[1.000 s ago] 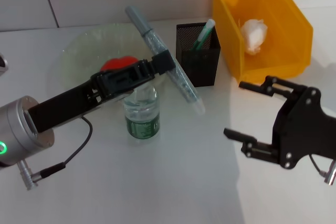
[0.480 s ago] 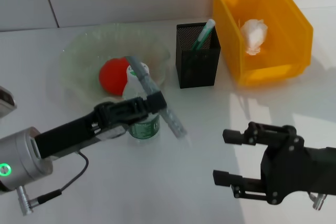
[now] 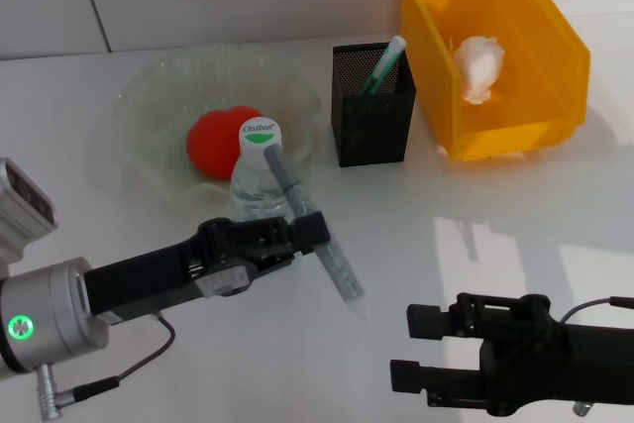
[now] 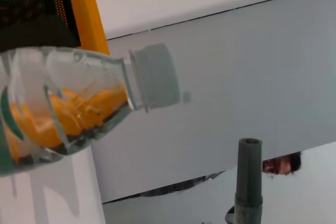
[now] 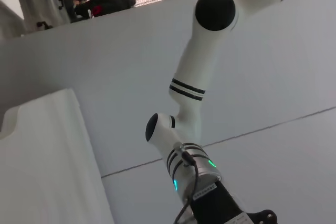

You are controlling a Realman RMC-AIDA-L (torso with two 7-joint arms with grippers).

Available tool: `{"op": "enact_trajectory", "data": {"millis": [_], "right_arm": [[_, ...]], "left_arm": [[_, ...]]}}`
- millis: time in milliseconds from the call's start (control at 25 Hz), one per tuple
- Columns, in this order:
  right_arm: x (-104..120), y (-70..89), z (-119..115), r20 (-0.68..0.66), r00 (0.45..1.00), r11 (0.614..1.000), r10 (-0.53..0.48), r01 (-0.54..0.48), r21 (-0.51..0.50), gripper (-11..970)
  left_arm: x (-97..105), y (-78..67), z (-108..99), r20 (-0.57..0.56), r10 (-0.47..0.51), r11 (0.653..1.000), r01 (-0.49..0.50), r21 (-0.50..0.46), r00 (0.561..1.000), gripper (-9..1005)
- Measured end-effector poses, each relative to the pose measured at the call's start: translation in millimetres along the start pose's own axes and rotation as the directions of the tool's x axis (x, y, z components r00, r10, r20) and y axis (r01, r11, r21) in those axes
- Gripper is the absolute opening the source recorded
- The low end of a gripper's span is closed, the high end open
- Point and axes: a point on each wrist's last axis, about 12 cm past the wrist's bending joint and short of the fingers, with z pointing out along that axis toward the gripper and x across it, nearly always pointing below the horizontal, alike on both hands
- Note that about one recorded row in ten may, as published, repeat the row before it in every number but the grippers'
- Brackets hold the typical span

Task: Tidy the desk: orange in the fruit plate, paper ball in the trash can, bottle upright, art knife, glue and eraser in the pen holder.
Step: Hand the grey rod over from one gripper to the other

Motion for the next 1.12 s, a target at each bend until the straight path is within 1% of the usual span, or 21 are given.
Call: {"op": "enact_trajectory", "data": {"millis": [40, 280, 320, 360, 400, 440, 520, 800, 960, 1080, 1120], "right_arm": [[0, 0.0, 0, 0.000, 1.000, 1.000, 0.000, 0.000, 0.000, 649], [-2, 7.3, 10, -0.010, 0.989, 0.989, -0.144, 0.145, 0.035, 649], [-1, 9.2, 15, -0.014, 0.985, 0.984, -0.173, 0.174, 0.040, 649], [-1, 9.2, 15, -0.014, 0.985, 0.984, -0.173, 0.174, 0.040, 649], [0, 9.7, 18, -0.010, 0.982, 0.982, -0.186, 0.187, 0.043, 648], [0, 9.7, 18, -0.010, 0.982, 0.982, -0.186, 0.187, 0.043, 648], [1, 9.3, 21, -0.001, 0.980, 0.979, -0.198, 0.198, 0.044, 648], [2, 8.3, 24, 0.026, 0.970, 0.970, -0.242, 0.241, 0.033, 648], [3, 8.8, 25, 0.040, 0.967, 0.968, -0.250, 0.250, 0.020, 648], [4, 8.9, 25, 0.047, 0.963, 0.965, -0.264, 0.264, 0.009, 648], [6, 9.7, 25, 0.045, 0.957, 0.958, -0.286, 0.287, -0.007, 648]], "left_arm": [[0, 1.1, -3, 0.002, -0.026, 1.000, 0.026, -0.006, 1.000, 138], [0, 1.1, -3, 0.002, -0.026, 1.000, 0.026, -0.006, 1.000, 138], [-1, 1.7, -10, 0.006, -0.061, 0.998, 0.061, -0.013, 0.998, 138], [-1, 1.7, -10, 0.006, -0.061, 0.998, 0.061, -0.013, 0.998, 138], [-3, 3.4, -16, -0.049, -0.097, 0.994, 0.095, -0.059, 0.994, 138], [-3, 3.4, -16, -0.049, -0.097, 0.994, 0.095, -0.059, 0.994, 138], [-2, 6.7, -15, -0.081, -0.106, 0.991, 0.099, -0.088, 0.991, 138], [-3, 7.4, -12, -0.107, -0.112, 0.990, 0.102, -0.100, 0.988, 138], [-3, 7.4, -12, -0.107, -0.112, 0.990, 0.102, -0.100, 0.988, 138], [-4, 8.1, -11, -0.119, -0.139, 0.986, 0.126, -0.106, 0.983, 137], [-4, 8.7, -12, -0.119, -0.164, 0.983, 0.152, -0.101, 0.979, 136]]}}
